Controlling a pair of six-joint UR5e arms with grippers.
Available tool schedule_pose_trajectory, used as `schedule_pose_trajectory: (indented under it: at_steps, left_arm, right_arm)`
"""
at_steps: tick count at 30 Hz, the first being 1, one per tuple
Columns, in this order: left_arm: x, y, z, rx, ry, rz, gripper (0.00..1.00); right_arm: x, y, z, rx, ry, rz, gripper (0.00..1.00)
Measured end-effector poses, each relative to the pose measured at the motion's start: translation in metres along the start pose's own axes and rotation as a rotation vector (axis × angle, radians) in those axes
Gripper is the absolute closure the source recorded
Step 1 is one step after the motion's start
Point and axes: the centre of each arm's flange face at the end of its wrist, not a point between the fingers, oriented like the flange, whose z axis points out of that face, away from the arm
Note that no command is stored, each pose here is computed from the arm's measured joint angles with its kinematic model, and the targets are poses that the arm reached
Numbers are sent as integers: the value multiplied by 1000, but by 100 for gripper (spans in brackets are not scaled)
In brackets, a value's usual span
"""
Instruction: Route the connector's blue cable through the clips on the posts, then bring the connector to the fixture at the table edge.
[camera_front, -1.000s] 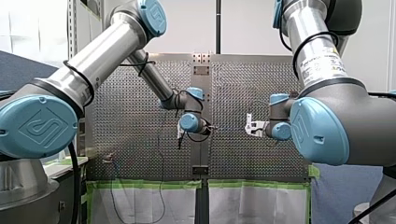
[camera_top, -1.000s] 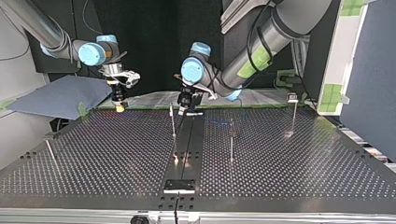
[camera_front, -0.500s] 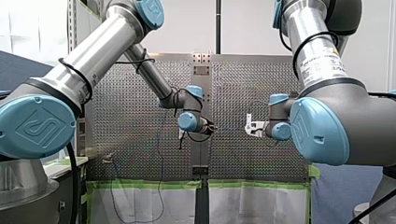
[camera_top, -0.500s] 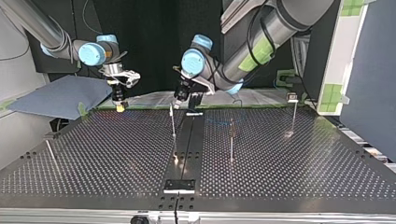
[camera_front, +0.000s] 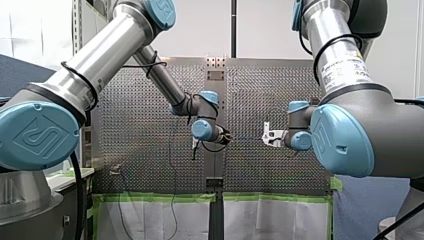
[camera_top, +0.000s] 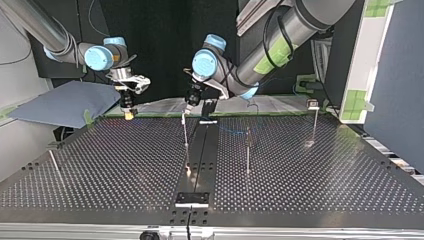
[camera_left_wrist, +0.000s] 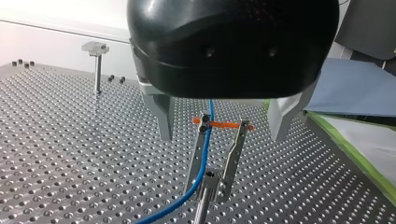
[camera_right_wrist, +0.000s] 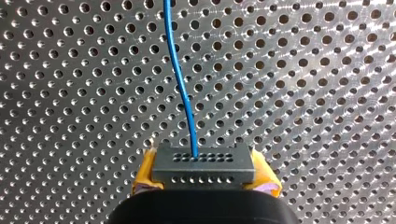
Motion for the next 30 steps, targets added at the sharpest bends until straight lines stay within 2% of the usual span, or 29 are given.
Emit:
schedule_pose_trajectory:
  at_steps: [30]
  left_arm:
    - [1, -8, -4, -3, 4, 5, 0]
  right_arm:
    - [-4, 2, 0, 9, -5, 6, 93]
